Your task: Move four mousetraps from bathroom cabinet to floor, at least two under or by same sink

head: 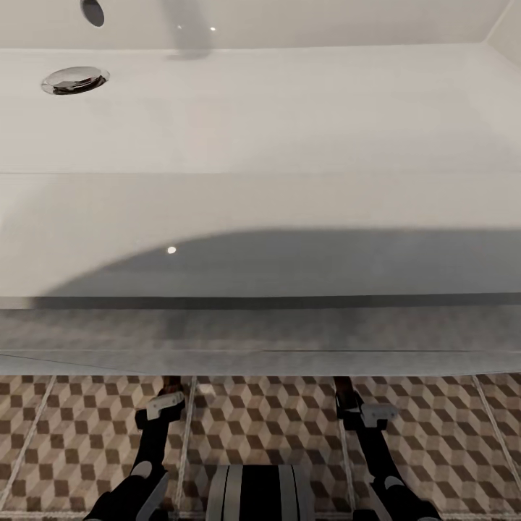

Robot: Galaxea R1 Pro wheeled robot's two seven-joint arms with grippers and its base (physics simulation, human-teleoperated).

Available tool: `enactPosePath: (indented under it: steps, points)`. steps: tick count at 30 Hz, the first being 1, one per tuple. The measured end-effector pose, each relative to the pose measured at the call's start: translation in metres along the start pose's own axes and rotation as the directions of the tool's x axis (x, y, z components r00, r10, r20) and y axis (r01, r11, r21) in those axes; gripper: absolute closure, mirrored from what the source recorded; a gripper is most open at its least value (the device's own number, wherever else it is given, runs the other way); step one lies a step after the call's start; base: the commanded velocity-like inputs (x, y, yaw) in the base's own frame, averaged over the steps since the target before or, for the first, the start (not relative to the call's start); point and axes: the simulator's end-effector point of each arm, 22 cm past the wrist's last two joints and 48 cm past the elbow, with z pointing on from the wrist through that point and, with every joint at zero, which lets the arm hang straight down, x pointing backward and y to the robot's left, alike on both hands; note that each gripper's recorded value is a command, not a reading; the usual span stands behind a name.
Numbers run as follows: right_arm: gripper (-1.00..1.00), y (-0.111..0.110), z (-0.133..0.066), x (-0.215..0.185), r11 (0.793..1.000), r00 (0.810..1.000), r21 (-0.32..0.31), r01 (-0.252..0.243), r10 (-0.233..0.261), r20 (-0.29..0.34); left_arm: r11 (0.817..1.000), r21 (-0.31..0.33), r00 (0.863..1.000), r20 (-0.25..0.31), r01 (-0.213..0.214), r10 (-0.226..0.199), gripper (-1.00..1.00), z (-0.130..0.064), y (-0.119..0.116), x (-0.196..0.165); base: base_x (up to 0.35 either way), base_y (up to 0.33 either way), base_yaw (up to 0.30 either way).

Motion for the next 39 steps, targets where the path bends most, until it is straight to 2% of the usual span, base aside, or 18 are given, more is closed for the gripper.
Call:
enactPosePath:
  steps: [5, 9, 29, 39]
  points:
    - [1.00, 0.001, 0.006, -0.010, 1.000, 1.000, 0.002, -0.001, 0.001, 0.023, 1.000, 0.010, 0.999, 0.031, 0.011, -0.011, 1.00, 0.002, -0.006, -0.010, 0.000, 0.000, 0.000]
    - [1.00, 0.006, 0.010, -0.016, 1.000, 0.999, 0.000, -0.010, 0.010, 0.033, 1.000, 0.021, 0.999, 0.043, 0.003, -0.004, 1.00, 0.002, -0.010, -0.014, 0.000, 0.000, 0.000]
    - [1.00, 0.010, 0.022, -0.031, 1.000, 0.998, 0.000, -0.020, 0.020, 0.059, 0.999, 0.033, 0.997, 0.076, 0.009, -0.011, 1.00, 0.006, -0.017, -0.029, 0.000, 0.000, 0.000]
    - [1.00, 0.007, 0.034, -0.048, 1.000, 0.996, 0.011, -0.023, 0.022, 0.089, 0.999, 0.036, 0.995, 0.094, 0.015, -0.018, 1.00, 0.010, -0.019, -0.038, 0.000, 0.000, 0.000]
